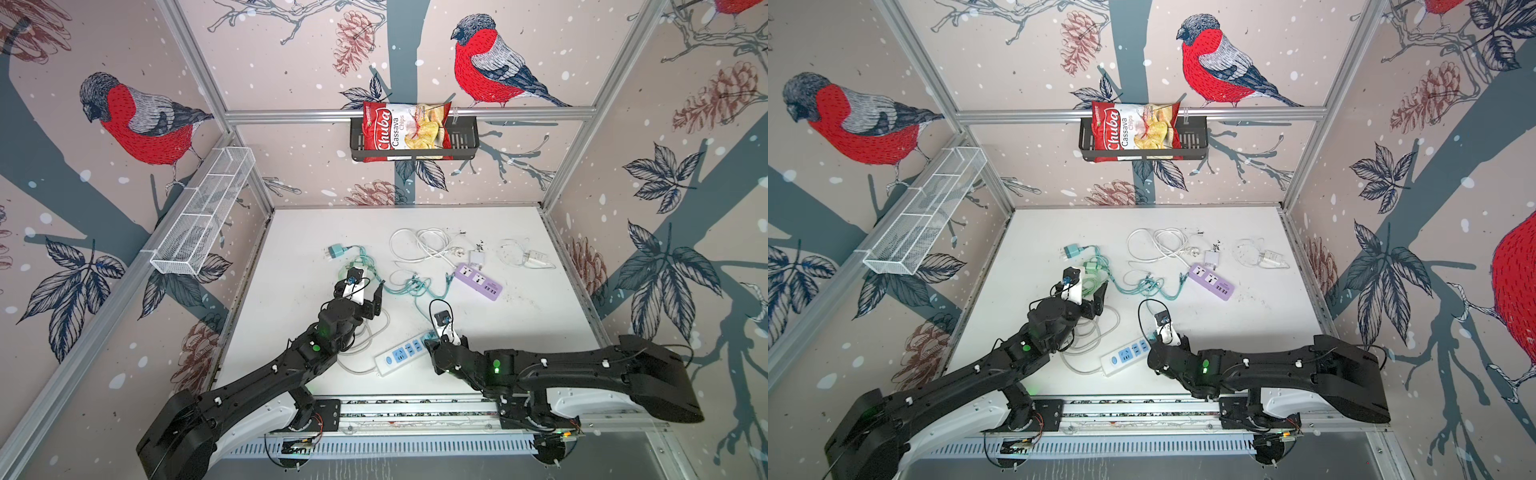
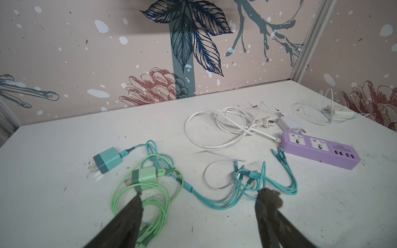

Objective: Insert the plug
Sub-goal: 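Carry the charger with right gripper over the white-and-blue strip sockets, lowering, then push the teal charger prongs into the strip socket and open the right gripper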

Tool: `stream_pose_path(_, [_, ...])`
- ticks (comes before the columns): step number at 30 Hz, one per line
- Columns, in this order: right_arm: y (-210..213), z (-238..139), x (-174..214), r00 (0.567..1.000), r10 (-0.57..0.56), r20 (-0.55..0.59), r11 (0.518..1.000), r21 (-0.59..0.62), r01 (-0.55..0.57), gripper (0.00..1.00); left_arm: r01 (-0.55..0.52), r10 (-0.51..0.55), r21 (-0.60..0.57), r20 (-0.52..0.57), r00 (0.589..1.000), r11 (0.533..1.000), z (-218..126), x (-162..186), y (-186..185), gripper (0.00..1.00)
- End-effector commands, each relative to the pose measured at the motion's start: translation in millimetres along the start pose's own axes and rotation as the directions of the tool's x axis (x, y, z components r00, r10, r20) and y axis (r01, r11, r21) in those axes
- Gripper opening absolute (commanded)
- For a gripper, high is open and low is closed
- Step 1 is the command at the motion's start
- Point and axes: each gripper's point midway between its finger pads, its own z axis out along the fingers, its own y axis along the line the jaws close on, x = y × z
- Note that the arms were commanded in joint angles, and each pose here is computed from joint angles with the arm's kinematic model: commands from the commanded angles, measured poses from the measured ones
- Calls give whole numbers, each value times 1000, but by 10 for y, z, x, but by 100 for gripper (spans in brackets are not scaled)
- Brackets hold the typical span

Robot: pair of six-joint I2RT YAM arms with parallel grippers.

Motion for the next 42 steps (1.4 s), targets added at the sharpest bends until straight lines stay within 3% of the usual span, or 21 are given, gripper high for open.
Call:
stream_pose_path(1, [-103,69,331,990,-65,-122,996,50,71,18,13,-13,-34,19,1000,999,-6,-63,62,81])
stream_pose_path(11, [177,361,620,969,-145,-198,985,63,160,18,72,-82,-232,-34,996,970,59,-70,563,83])
stream_pose_path(21, [556,954,260,960,-214,-182,972,55,227,19,196,-219,-374,-20,976,907,199,7,1201,86])
stream_pose_path(27, [640,1320,23,950,-250,-186,966,13,257,19,236,-309,-434,-105,945,869,554,151,1542,87])
stream_pose_path(35, [618,1489,-95,942,-267,-203,961,19,276,23,236,-384,-529,-191,903,816,1170,306,1914,85])
stream_pose_path(42, [725,1464,-138,942,-251,-223,966,-3,257,28,146,-350,-530,-309,884,836,1681,568,2099,80])
